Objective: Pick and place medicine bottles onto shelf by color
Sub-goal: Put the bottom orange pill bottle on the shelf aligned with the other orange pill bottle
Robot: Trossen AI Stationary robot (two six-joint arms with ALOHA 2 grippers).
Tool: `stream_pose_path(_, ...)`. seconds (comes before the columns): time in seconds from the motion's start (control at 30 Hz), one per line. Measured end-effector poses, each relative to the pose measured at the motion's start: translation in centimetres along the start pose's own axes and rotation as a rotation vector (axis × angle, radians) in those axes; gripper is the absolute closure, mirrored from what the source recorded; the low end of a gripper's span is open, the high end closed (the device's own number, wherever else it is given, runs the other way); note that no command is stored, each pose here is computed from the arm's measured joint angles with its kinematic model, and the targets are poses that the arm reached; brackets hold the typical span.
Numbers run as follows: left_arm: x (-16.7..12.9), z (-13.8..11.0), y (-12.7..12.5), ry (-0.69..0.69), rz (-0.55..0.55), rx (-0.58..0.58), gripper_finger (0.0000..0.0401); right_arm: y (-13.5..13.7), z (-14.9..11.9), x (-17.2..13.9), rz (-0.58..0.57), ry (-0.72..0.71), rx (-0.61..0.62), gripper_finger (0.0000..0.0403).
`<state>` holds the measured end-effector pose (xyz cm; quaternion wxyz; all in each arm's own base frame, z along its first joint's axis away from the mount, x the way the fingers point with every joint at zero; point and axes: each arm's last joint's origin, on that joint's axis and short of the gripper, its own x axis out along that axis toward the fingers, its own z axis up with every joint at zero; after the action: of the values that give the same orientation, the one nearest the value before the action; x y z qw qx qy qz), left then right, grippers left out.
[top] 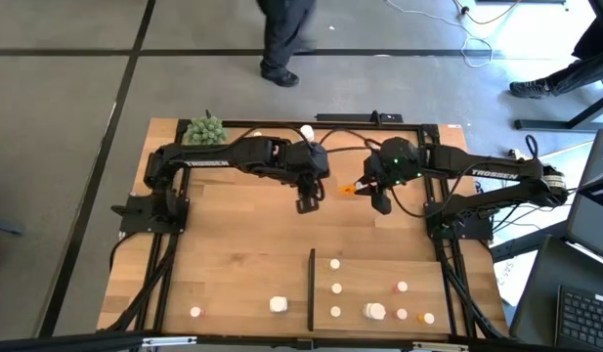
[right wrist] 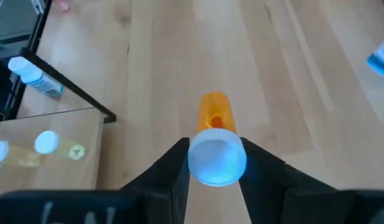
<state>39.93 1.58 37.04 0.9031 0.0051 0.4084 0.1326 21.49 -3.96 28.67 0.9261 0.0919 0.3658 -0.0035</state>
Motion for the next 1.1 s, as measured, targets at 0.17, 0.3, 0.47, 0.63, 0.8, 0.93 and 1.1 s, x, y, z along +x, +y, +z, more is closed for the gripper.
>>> stream_pose_path(0.17,-1.2,-0.3,0.4,0.011,0.025,-0.038,0.0261,0.7,0.4,-2.3,0.002,0.090,0.030,0.0283)
stream_pose_path(0.3,-1.4,-0.3,0.4,0.016,0.033,-0.057,0.0261,1.8,0.1,-4.3,0.013,0.157,0.015,0.0282)
stream_pose_path(0.47,-1.4,-0.4,0.3,0.021,0.041,-0.072,0.0262,3.4,-1.5,-6.8,0.054,0.221,0.020,0.0282)
stream_pose_path(0.63,-1.4,-0.4,0.2,0.020,0.039,-0.103,0.0260,4.6,-3.7,-9.2,0.054,0.304,0.083,0.0282)
stream_pose_path(0.8,-1.4,-0.4,0.2,0.020,0.040,-0.111,0.0262,5.6,-5.5,-10.9,0.098,0.402,0.197,0.0281)
stream_pose_path(0.93,-1.4,-0.4,0.2,0.020,0.040,-0.105,0.0260,6.7,-6.3,-11.2,0.157,0.505,0.273,0.0281)
stream_pose_path(1.1,-1.4,-0.4,0.3,0.022,0.041,-0.069,0.0262,8.4,-6.7,-11.0,0.245,0.635,0.292,0.0281)
